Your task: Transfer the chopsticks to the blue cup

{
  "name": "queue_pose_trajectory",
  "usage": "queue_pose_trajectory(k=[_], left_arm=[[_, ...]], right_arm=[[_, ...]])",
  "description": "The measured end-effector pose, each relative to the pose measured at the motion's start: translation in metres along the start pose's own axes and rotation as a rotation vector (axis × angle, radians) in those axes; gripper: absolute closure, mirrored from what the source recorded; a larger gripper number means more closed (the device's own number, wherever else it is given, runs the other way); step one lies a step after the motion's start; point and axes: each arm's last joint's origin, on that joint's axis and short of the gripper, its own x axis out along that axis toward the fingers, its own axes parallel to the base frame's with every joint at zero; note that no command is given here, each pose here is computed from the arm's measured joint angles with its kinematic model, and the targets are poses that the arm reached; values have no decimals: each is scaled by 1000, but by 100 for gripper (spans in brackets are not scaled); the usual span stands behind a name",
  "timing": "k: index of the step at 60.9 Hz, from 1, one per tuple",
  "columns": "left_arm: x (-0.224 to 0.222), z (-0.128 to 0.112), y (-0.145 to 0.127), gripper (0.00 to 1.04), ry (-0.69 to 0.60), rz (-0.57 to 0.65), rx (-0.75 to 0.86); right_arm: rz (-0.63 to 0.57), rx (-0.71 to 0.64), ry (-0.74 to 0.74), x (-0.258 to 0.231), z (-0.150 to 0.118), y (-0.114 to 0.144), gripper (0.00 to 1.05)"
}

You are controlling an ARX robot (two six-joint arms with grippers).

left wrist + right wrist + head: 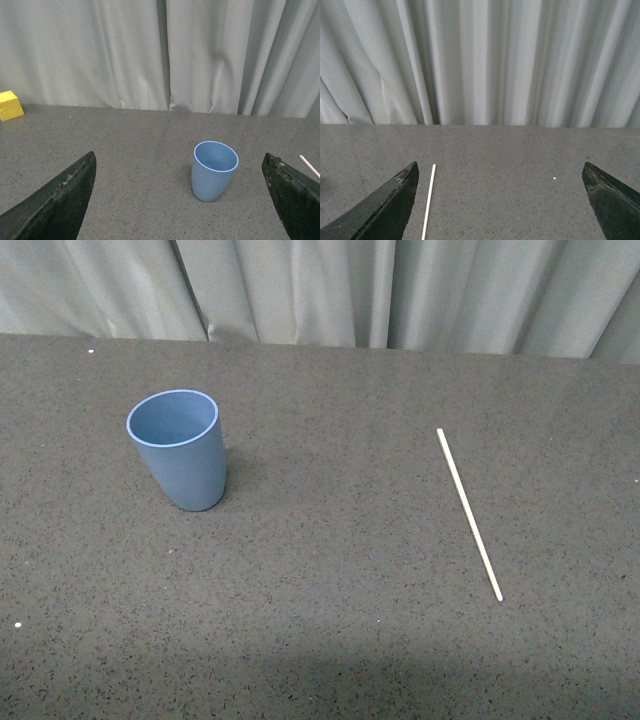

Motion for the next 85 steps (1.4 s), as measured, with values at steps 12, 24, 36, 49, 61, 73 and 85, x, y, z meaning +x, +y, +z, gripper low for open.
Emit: queue_pose_trajectory(k=[12, 24, 36, 49, 61, 73, 85], left_arm=[[0, 0, 0, 7, 0, 0, 0], [0, 0, 0, 7, 0, 0, 0], [0, 0, 0, 7, 0, 0, 0], [0, 0, 0, 7, 0, 0, 0], [0, 0, 0, 7, 0, 0, 0], [0, 0, 0, 7, 0, 0, 0], [0, 0, 0, 7, 0, 0, 0]], right_arm=[[0, 0, 0, 0, 0, 0, 9], [0, 0, 0, 0, 0, 0, 9], [-53, -39, 0, 1, 0, 0, 9], [-91, -174, 167, 41, 12, -4, 9], [108, -96, 518, 122, 18, 4, 9], [180, -30, 765, 199, 9, 23, 9], [188, -16, 948, 254, -24, 47, 9]])
